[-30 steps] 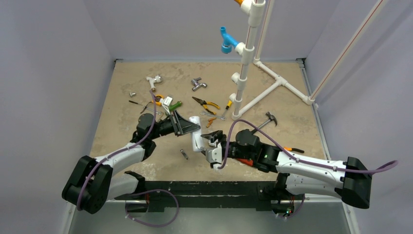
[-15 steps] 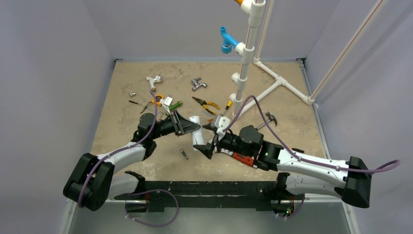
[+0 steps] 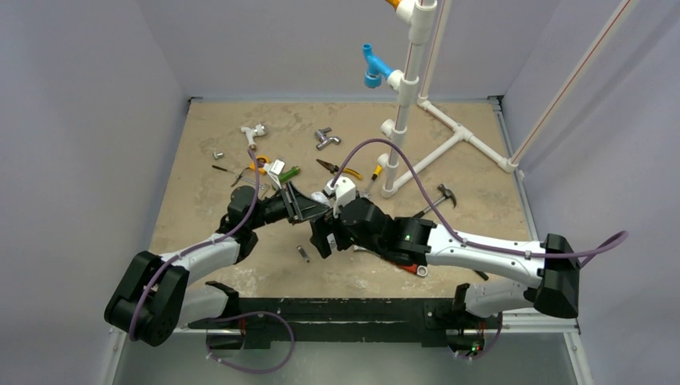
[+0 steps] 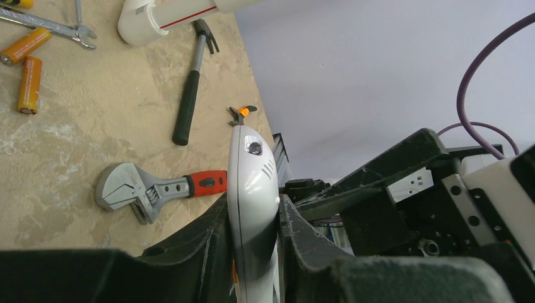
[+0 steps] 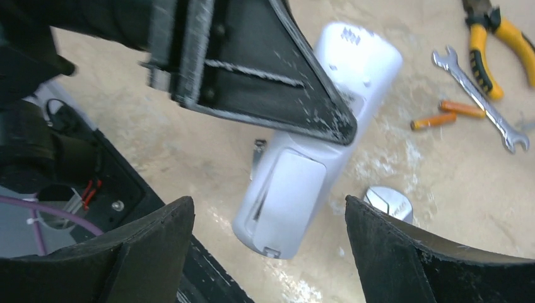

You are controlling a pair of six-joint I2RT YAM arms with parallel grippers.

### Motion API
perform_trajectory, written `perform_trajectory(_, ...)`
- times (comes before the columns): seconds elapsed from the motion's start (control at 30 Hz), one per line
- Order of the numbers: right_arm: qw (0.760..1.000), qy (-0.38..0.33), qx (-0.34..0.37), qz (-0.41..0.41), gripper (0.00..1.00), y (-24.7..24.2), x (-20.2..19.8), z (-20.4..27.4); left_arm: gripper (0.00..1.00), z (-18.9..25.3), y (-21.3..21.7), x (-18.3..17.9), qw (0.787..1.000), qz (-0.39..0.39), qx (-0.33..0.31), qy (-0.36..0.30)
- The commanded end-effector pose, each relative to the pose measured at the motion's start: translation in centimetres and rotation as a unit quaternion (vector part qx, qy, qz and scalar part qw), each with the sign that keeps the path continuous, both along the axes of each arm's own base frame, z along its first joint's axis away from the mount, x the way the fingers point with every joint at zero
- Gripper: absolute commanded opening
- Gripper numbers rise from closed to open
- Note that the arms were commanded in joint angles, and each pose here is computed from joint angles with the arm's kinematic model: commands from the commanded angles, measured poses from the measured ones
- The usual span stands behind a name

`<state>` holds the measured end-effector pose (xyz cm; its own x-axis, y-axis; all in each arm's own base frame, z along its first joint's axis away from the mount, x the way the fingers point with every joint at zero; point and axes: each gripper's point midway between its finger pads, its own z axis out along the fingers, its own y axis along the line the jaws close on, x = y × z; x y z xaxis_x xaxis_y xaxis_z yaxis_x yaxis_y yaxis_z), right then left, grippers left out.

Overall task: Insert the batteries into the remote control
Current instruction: Remove the battery cover from the remote control.

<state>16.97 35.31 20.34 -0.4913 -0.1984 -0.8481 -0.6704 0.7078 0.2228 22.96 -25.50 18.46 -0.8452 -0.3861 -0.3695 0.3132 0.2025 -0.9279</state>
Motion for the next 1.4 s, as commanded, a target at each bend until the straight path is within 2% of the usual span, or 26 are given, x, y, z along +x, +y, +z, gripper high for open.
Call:
perform_trajectory(0.0, 0.998, 0.031, 0.001, -0.055, 0.85, -0.9, 0.4, 0.1, 0.00, 1.9, -0.1, 0.5, 0.999, 0.003, -0.010, -0.039)
perform_trajectory(0.57, 0.997, 0.059, -0.002, -0.047, 0.54, -0.3, -0.3, -1.4, 0.00, 2.0, 0.0, 0.4, 0.999, 0.004, -0.010, -0.042)
perform_trajectory(1.37, 0.997, 0.046, -0.015, -0.062, 0.33, -0.9, 0.3, -2.2, 0.00, 2.1, 0.0, 0.4, 0.999, 0.004, -0.011, -0.046)
